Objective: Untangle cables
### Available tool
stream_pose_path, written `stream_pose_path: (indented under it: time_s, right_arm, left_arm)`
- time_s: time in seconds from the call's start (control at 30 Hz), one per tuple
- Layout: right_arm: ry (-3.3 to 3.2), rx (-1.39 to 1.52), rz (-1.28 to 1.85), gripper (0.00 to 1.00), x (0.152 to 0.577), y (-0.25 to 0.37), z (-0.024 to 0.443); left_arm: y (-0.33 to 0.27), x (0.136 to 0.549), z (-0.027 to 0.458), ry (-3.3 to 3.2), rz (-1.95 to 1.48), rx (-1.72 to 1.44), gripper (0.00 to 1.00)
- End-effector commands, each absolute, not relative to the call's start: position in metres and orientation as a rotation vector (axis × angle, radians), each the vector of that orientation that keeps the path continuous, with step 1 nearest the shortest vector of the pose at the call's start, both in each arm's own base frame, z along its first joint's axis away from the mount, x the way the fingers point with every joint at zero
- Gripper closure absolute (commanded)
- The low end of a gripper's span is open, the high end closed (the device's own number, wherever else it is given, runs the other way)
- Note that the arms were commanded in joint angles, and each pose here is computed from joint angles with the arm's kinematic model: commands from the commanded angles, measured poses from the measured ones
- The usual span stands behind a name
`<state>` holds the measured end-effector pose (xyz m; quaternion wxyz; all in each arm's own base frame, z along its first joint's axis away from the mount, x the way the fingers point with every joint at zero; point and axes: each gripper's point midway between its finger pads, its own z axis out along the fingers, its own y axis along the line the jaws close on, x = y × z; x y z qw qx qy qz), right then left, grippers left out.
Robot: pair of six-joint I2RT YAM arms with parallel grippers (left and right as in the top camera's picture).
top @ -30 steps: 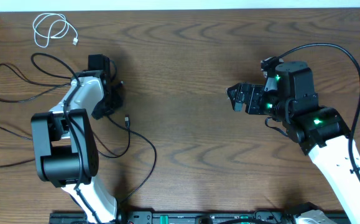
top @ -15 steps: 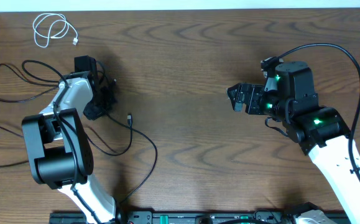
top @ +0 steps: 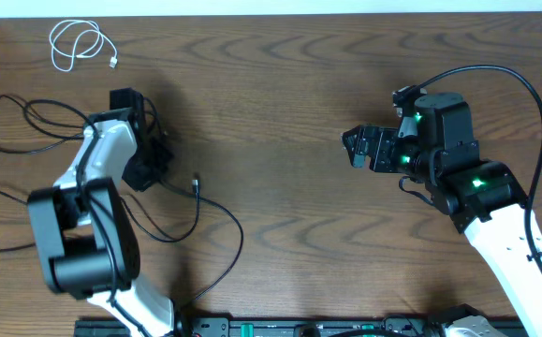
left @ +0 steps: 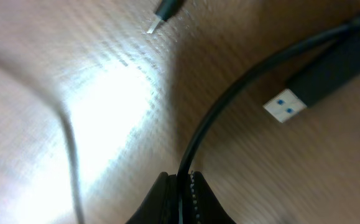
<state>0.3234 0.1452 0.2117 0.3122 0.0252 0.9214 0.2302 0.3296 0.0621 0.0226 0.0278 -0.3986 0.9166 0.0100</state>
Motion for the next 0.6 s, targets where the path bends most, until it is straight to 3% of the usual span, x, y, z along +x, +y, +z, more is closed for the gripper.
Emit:
stream_pose_path:
  time_s: [0.0,0.57]
  right_arm:
    - [2.426,0.056,0.591,0.03,0.325,0.143,0.213]
    - [2.427,0.057,0.590,0.03,0.325,0.143,0.213]
  left_arm:
    - [0.065,0.330,0.045,2.727,0.009,-1.326,0.93]
    - [0.059,0.294,0.074,2.823,0.068,-1.416,0.93]
